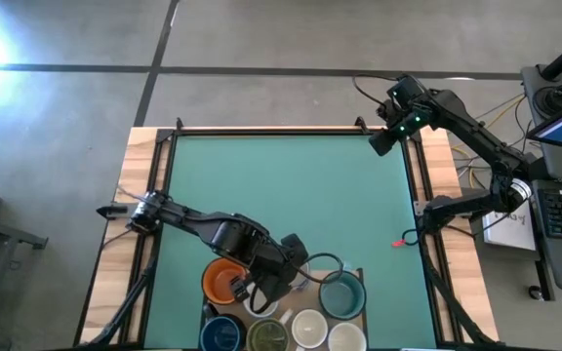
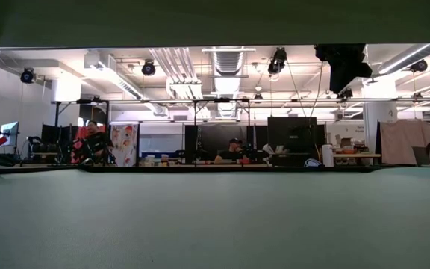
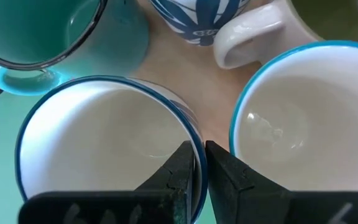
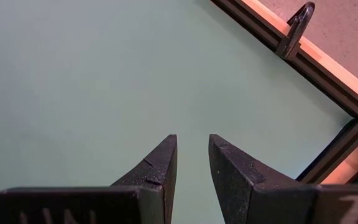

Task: Place coffee mugs
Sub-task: Put the blue patterned mug on the shelf, then return to Home Position

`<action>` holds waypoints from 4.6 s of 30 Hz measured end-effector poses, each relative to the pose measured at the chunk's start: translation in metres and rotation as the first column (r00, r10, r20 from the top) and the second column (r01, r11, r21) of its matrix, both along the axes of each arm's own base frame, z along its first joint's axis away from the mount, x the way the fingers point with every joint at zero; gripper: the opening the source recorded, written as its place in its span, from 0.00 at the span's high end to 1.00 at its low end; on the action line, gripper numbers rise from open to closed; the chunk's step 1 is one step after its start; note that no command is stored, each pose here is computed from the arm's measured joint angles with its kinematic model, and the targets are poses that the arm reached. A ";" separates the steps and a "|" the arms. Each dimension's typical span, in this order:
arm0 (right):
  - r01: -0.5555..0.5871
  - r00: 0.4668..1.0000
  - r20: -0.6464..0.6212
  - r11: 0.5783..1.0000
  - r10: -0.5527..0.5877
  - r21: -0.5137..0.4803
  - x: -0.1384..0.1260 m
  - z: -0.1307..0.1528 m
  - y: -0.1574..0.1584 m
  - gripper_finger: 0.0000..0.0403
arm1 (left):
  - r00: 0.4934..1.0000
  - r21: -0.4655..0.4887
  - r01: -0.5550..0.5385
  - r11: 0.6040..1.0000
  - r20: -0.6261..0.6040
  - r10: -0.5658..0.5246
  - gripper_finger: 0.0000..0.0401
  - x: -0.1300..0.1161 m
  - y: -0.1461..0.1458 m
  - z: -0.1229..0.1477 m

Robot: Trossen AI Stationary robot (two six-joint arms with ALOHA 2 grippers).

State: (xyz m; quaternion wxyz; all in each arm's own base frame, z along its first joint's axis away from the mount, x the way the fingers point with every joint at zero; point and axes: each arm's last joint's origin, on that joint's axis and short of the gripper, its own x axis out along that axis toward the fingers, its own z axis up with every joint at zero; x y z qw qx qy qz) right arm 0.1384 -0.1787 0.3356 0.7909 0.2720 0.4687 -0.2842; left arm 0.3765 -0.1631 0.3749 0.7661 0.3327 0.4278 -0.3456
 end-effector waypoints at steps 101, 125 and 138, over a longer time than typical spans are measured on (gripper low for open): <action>0.000 1.000 0.011 1.000 0.000 -0.015 0.001 0.001 -0.001 0.80 | 0.990 0.072 -0.124 0.990 0.075 0.119 0.97 0.014 0.030 0.002; 0.000 1.000 0.011 1.000 0.000 -0.015 0.001 0.001 -0.001 0.80 | 0.994 0.006 -0.088 0.996 0.073 0.087 0.97 0.014 0.027 0.004; 0.000 1.000 0.011 1.000 0.000 -0.015 0.001 0.001 -0.001 0.80 | 0.982 -0.006 -0.138 0.990 0.130 0.138 0.97 -0.020 0.018 0.037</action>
